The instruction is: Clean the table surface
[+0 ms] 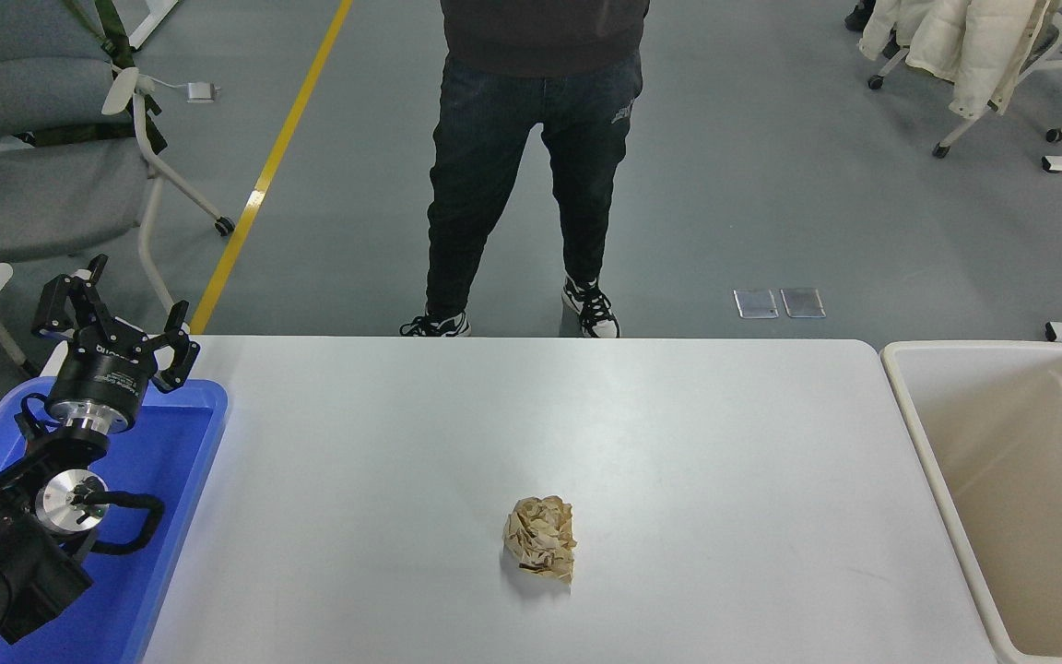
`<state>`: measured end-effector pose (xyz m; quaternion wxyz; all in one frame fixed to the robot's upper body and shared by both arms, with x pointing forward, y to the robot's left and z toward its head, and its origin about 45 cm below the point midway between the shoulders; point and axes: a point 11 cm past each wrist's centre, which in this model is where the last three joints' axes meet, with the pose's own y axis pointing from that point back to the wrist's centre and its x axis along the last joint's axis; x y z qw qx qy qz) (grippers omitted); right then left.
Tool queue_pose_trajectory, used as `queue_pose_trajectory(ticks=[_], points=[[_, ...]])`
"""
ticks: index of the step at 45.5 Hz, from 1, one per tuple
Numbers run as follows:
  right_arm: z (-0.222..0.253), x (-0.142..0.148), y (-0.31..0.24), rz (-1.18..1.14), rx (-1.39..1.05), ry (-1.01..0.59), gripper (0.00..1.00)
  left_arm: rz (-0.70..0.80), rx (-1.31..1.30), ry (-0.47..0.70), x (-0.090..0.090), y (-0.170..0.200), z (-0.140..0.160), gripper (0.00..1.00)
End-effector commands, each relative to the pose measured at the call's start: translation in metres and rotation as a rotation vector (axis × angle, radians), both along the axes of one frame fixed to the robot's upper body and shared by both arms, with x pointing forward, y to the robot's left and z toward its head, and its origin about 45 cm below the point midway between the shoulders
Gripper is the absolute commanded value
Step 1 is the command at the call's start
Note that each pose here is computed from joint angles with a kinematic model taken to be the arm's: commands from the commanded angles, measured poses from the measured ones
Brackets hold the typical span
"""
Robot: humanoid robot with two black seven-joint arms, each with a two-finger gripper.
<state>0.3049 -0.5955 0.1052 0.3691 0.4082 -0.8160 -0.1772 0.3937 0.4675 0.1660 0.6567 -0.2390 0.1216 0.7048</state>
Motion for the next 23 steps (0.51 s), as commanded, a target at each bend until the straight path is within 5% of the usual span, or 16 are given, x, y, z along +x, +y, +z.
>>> queue_pose_trajectory(ticks=[1, 23], points=[[0.031, 0.019, -0.009, -0.113, 0.155, -0.233, 1.0, 0.002, 0.001, 0.001, 0.0, 0.0, 0.0, 1.0], [0.095, 0.059, 0.05, 0.117, 0.603, -0.723, 1.0, 0.002, 0.001, 0.001, 0.0, 0.0, 0.0, 1.0]])
